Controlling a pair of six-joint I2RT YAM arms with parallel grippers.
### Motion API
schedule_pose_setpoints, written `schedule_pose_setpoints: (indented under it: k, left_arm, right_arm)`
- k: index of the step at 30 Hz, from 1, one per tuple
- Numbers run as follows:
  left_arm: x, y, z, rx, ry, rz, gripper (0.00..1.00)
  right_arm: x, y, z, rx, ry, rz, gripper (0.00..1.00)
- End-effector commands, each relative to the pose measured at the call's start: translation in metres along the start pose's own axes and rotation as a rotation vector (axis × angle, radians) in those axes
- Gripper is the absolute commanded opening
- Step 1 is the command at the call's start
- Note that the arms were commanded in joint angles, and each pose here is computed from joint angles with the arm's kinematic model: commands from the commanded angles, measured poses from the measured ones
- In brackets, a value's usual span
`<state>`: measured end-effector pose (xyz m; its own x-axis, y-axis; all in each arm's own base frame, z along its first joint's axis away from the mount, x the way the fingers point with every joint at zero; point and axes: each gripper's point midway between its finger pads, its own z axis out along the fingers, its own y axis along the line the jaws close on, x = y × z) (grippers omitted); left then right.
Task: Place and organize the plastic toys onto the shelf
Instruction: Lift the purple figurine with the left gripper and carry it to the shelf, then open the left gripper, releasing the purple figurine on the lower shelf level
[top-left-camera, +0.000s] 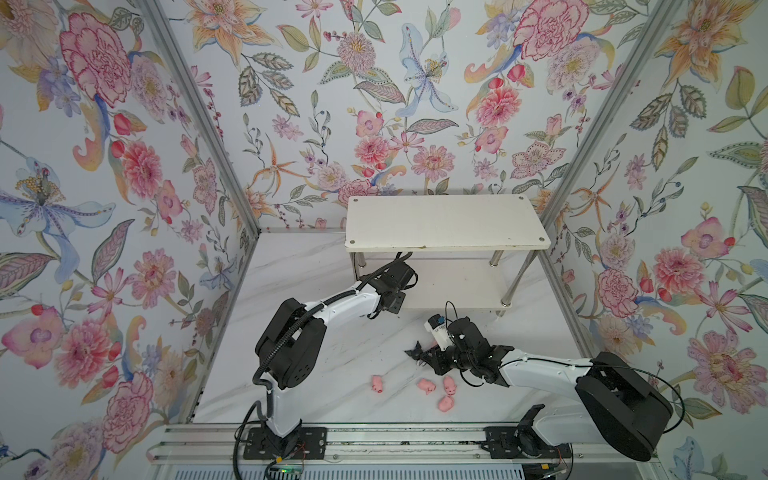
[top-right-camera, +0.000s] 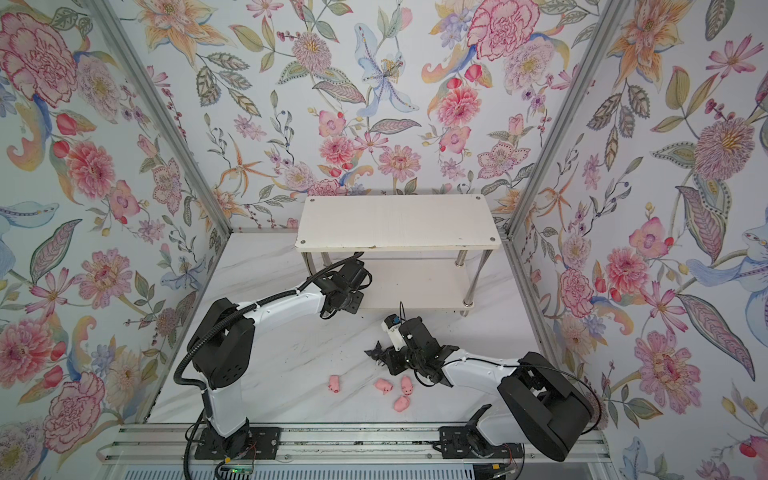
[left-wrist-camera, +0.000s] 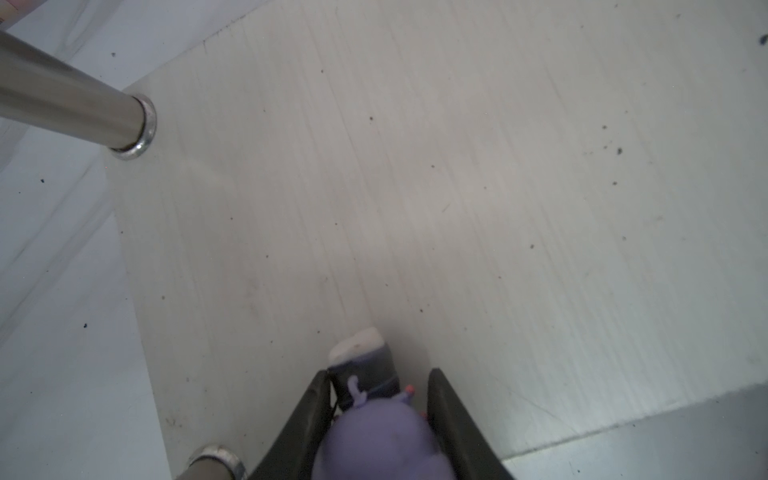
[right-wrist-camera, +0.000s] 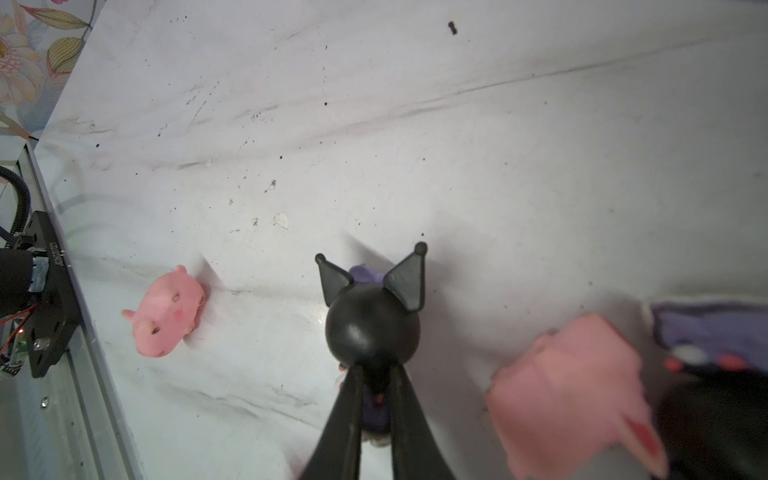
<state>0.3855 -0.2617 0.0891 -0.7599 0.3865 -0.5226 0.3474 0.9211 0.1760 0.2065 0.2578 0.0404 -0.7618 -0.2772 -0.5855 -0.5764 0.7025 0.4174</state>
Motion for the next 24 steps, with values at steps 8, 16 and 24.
schedule_pose_setpoints:
  k: [8,16,24]
  left_arm:
    - [0.008,0.015,0.003,-0.044,0.028,-0.008,0.64]
    - [-0.007,0.015,-0.026,-0.034,-0.047,-0.040,0.81]
    - [-0.015,0.016,-0.076,-0.025,-0.159,-0.074,0.91]
  right_arm:
    - [0.027,-0.011,0.007,0.022,0.087,0.033,0.16]
    - [0.029,-0.013,0.009,0.027,0.096,0.038,0.16]
    - [0.030,-0.014,0.012,0.026,0.107,0.041,0.17]
